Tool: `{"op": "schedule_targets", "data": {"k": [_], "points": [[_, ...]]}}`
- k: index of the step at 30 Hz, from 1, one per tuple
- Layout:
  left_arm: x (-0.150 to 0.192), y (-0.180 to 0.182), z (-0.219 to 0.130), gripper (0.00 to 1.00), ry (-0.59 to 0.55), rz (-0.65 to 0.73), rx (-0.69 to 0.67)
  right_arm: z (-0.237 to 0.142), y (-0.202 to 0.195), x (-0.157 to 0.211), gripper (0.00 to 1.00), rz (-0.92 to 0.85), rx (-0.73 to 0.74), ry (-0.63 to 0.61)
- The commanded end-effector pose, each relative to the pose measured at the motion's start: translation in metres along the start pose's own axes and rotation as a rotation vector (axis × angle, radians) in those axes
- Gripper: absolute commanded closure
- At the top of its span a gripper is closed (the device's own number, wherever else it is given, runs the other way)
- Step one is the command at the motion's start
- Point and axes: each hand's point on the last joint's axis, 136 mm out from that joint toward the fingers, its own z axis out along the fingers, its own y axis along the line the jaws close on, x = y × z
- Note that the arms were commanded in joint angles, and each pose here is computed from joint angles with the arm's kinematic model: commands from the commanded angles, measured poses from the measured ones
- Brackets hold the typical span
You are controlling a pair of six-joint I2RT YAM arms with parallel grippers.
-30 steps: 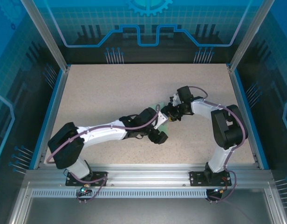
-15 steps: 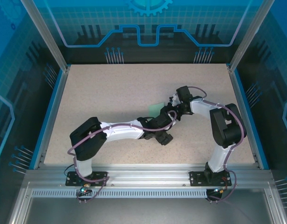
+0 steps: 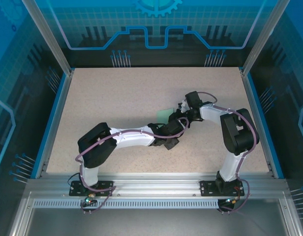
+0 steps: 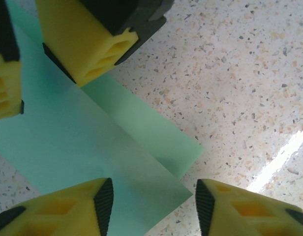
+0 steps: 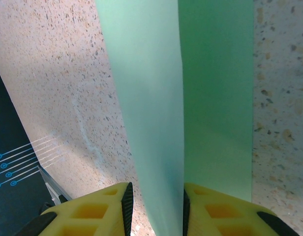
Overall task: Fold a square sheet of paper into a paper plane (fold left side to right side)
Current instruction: Fold the triangle a second time at the center of the table.
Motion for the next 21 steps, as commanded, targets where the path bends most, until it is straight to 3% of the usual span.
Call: {"op": "schedule_targets", "data": {"k": [1,8,15,21], "points": [[-0.008,0.004,-0.008,0.6,-0.022,-0.004,-0.013,0.002,0.005,0.001,0.67,0.001,0.007,0.016],[-0.01,0.007,-0.016,0.82,-0.051,-0.068,0.049,0.001,0.004,0.001,0.68,-0.004,0.017,0.014],[-0.014,0.007,-0.024,0.91,-0.091,-0.172,0.206,-0.006,0.007,-0.004,0.67,-0.032,0.023,-0.011],[-0.015,0.009,-0.029,0.95,-0.119,-0.286,0.361,-0.031,0.019,-0.02,0.65,-0.105,0.016,-0.136]]}}
